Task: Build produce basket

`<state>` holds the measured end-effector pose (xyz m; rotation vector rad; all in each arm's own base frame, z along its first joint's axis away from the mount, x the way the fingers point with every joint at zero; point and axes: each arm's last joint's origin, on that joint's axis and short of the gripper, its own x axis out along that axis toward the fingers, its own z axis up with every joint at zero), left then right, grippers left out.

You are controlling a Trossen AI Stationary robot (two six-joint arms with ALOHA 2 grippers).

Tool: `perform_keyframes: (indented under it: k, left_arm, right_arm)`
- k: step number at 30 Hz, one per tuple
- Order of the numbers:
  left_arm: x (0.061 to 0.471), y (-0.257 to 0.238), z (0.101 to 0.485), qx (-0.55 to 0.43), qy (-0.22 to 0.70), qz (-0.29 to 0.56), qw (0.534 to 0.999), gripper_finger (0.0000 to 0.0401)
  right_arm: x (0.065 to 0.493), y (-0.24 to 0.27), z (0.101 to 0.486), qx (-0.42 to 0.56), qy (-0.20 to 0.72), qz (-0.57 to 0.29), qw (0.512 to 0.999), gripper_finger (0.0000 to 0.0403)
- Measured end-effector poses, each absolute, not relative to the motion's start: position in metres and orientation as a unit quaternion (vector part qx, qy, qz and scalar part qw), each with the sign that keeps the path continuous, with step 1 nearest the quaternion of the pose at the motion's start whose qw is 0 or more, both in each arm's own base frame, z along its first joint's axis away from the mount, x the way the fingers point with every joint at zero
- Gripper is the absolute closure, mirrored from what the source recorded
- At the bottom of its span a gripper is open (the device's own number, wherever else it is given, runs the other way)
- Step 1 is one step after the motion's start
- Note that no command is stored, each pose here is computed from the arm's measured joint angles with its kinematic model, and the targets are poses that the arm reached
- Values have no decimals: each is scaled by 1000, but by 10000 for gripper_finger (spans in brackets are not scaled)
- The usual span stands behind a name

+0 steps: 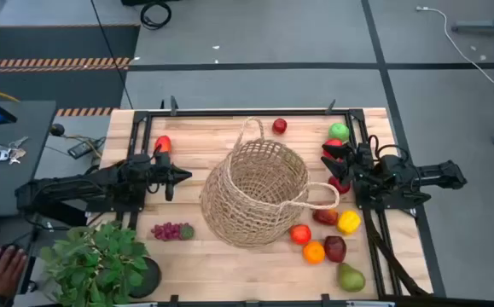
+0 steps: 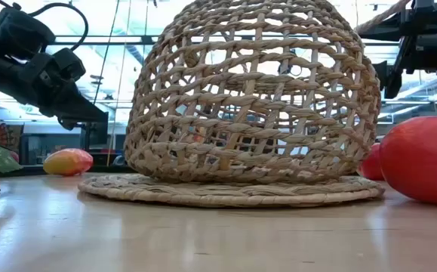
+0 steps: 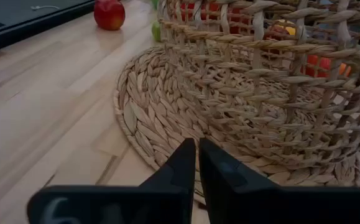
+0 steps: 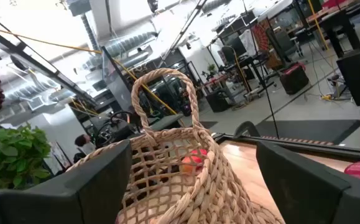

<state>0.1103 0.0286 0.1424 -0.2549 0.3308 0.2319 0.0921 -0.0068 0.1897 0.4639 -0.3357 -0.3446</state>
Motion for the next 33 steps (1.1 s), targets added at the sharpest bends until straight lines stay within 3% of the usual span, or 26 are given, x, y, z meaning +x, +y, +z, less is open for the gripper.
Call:
perform_keyframes:
  k: [33]
  left_arm:
    - [110, 29, 142, -126, 164, 115, 972, 371]
  right_arm:
    - [92, -7, 190, 228, -165, -169, 945, 54]
